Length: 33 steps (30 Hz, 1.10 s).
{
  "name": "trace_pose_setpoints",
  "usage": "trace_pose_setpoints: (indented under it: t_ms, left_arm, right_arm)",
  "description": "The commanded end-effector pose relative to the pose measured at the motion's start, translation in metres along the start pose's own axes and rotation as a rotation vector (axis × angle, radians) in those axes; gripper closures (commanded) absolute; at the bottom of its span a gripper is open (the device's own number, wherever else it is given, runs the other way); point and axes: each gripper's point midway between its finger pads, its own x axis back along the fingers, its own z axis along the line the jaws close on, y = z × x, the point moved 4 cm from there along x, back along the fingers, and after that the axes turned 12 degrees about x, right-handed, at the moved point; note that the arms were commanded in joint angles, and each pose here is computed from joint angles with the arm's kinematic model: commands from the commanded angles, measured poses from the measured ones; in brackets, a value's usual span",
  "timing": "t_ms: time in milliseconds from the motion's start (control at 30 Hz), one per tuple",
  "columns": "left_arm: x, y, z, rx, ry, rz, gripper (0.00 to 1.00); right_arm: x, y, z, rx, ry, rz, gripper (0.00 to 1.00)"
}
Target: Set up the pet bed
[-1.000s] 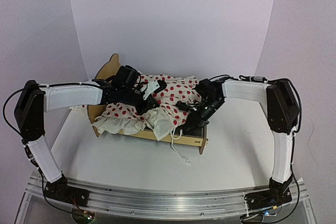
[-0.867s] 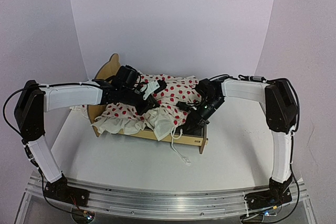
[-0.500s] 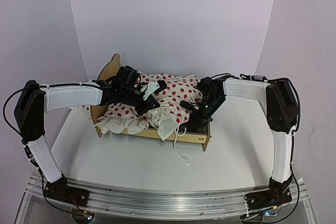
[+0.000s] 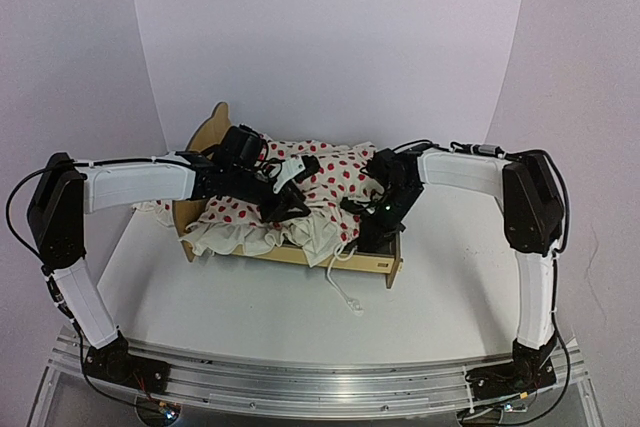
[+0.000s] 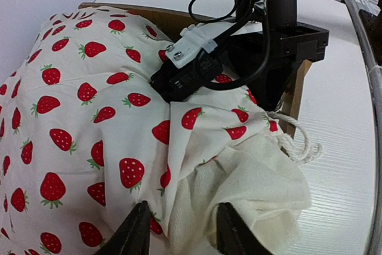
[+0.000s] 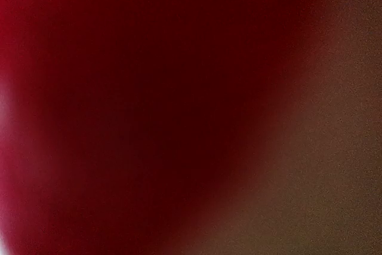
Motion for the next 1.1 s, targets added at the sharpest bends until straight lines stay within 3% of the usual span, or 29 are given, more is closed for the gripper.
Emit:
trace_pose_setpoints:
  t_ms: [0, 100, 200, 500, 633, 800, 900, 1067]
  left_arm:
    - [0.013, 0.027, -0.018, -0.071, -0.149, -0.058, 0.53]
    - [0.015, 0.031, -0.037, -0.124, -0.248, -0.057, 0.48]
    - [0.010, 0.030, -0.060, -0.165, -0.314, -0.032, 0.48]
    - [-0.019, 0.014, -0.100, -0.210, -0.431, 0.040, 0.49]
    - [-0.039, 0.011, -0.100, -0.176, -0.420, 0.075, 0.57]
    - [-0.056, 0.000, -0.104, -0.220, -0.392, 0.114, 0.58]
    - [-0.072, -0.009, -0.107, -0.233, -0.369, 0.160, 0.55]
    - [-0.094, -0.003, -0.100, -0.233, -0.272, 0.176, 0.42]
  right_arm:
    - [-0.044, -0.048, -0.021, -0.050, -0.070, 0.276, 0.91]
    - [-0.051, -0.038, -0.013, 0.073, -0.117, 0.297, 0.81]
    - [-0.050, -0.032, -0.006, 0.084, -0.125, 0.287, 0.72]
    - [0.027, -0.008, 0.022, 0.108, -0.206, 0.117, 0.63]
    - [0.055, -0.012, 0.036, 0.080, -0.211, 0.074, 0.59]
    - [0.068, -0.023, 0.038, 0.057, -0.257, 0.074, 0.58]
    - [0.076, -0.022, 0.037, 0.039, -0.269, 0.052, 0.58]
    - [0.092, -0.028, 0.025, -0.022, -0.315, 0.016, 0.58]
